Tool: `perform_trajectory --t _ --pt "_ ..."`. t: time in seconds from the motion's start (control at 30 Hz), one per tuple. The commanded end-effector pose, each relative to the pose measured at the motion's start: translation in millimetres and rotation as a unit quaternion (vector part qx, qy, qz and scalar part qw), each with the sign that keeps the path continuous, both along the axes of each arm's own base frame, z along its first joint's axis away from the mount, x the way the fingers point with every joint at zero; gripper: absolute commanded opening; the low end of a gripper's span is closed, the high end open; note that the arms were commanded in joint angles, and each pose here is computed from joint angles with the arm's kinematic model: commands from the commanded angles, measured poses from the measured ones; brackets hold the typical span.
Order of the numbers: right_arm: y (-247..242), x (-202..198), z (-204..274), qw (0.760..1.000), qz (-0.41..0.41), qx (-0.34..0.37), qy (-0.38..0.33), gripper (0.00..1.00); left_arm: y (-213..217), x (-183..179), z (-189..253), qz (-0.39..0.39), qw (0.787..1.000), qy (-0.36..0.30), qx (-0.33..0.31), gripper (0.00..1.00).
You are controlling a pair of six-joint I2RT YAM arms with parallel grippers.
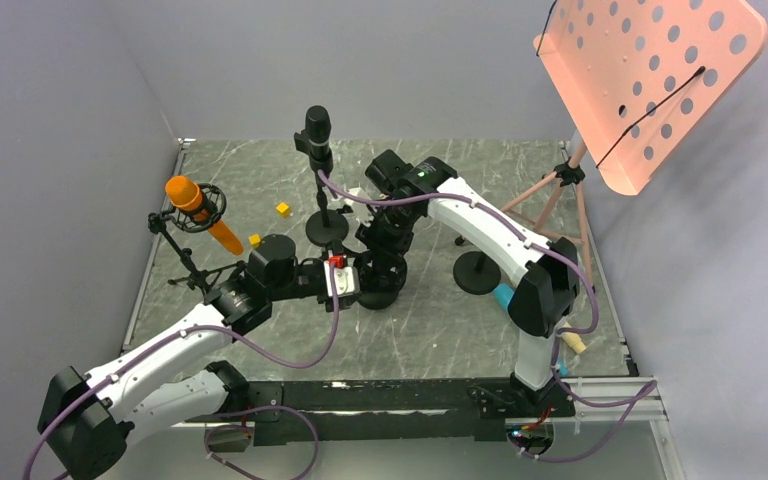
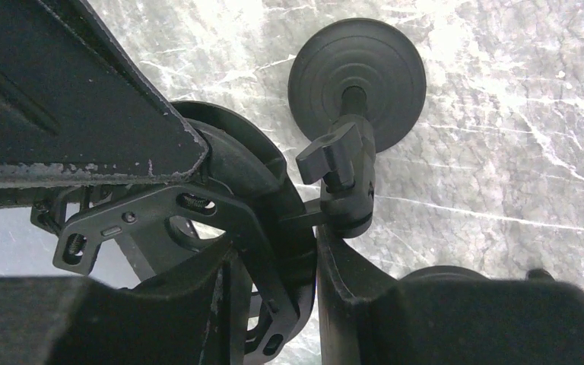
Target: Remove the microphone from the stand
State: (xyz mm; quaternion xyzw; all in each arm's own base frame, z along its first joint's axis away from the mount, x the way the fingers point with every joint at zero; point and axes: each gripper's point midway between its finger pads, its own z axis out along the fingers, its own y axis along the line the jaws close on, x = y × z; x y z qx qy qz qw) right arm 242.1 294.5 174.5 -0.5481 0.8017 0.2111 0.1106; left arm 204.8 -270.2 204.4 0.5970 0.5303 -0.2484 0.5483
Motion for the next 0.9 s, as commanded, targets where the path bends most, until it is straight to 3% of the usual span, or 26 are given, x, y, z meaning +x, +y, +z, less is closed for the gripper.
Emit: perform_trajectory --t 0.0,0.13,0.3,0.67,0.7,0.77,0.87 --pt "3 6 -6 1.000 -0.018 -0.002 -0.001 0.00 2 -10 -21 -0.011 1.000 0.018 0.018 0.76" --pt "-3 41 15 0.996 -0.070 0.004 -0.061 0.00 12 0 14 0.035 0.999 0.004 0.002 0.85" --pt "-43 95 37 0.978 -0.163 -0.005 -0.128 0.00 30 4 51 0.070 0.997 -0.027 -0.010 0.88" --pt "-114 178 30 0.949 -0.272 -0.039 -0.155 0.00 66 13 52 0.131 0.991 -0.006 -0.004 0.88" --pt "-117 182 27 0.947 -0.278 -0.045 -0.153 0.04 67 14 54 0.135 0.991 -0.001 -0.008 0.88" --pt "-120 185 22 0.948 -0.280 -0.053 -0.145 0.35 73 17 56 0.148 0.989 0.009 -0.015 0.88" --pt "-119 188 30 0.947 -0.281 -0.044 -0.152 0.64 82 21 59 0.169 0.985 0.021 -0.025 0.88"
